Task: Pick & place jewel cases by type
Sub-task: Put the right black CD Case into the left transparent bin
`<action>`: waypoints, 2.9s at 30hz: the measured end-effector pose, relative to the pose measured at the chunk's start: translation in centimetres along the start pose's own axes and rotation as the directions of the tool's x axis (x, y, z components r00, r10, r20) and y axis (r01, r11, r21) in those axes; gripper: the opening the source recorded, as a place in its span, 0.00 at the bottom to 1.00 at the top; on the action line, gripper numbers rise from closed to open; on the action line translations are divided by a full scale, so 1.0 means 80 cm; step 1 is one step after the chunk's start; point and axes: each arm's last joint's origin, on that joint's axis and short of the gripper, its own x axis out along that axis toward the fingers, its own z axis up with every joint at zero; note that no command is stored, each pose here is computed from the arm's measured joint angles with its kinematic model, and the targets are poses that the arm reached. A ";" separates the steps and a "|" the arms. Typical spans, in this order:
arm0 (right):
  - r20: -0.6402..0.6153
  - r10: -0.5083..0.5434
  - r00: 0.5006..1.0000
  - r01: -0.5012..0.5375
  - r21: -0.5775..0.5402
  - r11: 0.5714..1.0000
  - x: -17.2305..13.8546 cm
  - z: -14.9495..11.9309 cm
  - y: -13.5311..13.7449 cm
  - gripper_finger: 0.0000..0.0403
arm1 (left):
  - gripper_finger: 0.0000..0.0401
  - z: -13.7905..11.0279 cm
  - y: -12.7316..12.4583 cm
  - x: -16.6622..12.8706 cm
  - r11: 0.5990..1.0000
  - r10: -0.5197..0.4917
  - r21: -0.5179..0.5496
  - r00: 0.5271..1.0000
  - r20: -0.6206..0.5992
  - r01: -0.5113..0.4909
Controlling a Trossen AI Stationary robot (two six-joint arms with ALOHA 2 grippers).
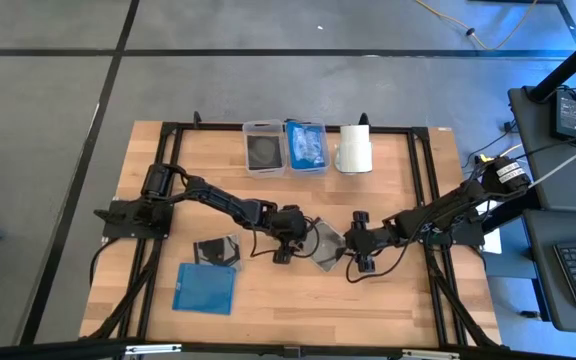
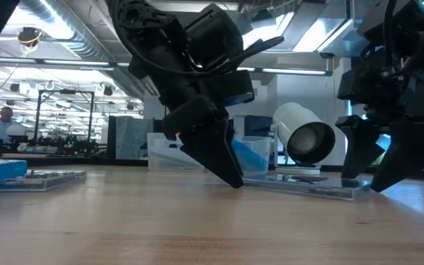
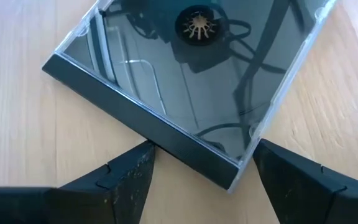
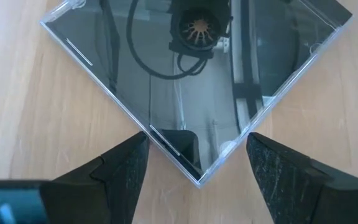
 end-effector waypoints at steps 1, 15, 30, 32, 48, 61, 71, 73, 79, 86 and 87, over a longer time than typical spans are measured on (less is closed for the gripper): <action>-0.001 0.001 1.000 -0.001 -0.001 1.000 0.000 0.000 0.000 0.68 | 0.66 0.001 0.000 -0.001 1.000 -0.002 0.010 1.000 0.006 0.002; -0.006 0.001 1.000 -0.001 -0.002 1.000 0.000 -0.001 0.000 0.68 | 0.64 0.010 -0.002 -0.012 0.997 -0.016 0.072 0.998 0.055 0.012; -0.010 -0.001 1.000 0.001 0.001 1.000 0.000 -0.001 0.000 0.68 | 0.64 0.016 -0.017 -0.023 0.979 0.096 0.171 0.993 0.072 -0.107; -0.011 -0.001 1.000 0.001 0.000 1.000 0.000 -0.001 0.000 0.68 | 0.64 0.016 -0.020 -0.023 0.975 0.110 0.187 0.991 0.072 -0.122; -0.015 -0.003 1.000 0.003 -0.002 1.000 0.000 -0.001 0.000 0.68 | 0.64 0.028 -0.036 -0.043 0.962 0.154 0.209 0.981 0.118 -0.176; -0.011 -0.007 1.000 0.006 -0.025 1.000 0.000 -0.001 -0.001 0.68 | 0.64 0.053 -0.051 -0.073 0.933 0.181 0.257 0.946 0.270 -0.252; 0.012 -0.020 1.000 0.021 -0.062 0.998 0.000 0.002 -0.001 0.68 | 0.64 0.055 -0.050 -0.071 0.854 0.256 0.375 0.920 0.297 -0.360; 0.016 -0.030 0.999 0.031 -0.074 0.997 0.001 0.002 -0.002 0.68 | 0.64 0.056 -0.049 -0.071 0.817 0.268 0.431 0.914 0.306 -0.383; 0.016 -0.029 0.999 0.030 -0.096 0.995 0.001 0.002 -0.002 0.68 | 0.64 0.062 -0.049 -0.070 0.696 0.255 0.577 0.899 0.356 -0.427; 0.028 -0.024 0.999 0.027 -0.100 0.995 0.000 0.004 -0.002 0.68 | 0.64 0.069 -0.049 -0.072 0.616 0.267 0.620 0.869 0.416 -0.486; 0.028 -0.024 0.999 0.027 -0.105 0.994 0.000 0.004 -0.002 0.68 | 0.64 0.069 -0.048 -0.071 0.606 0.269 0.628 0.869 0.416 -0.488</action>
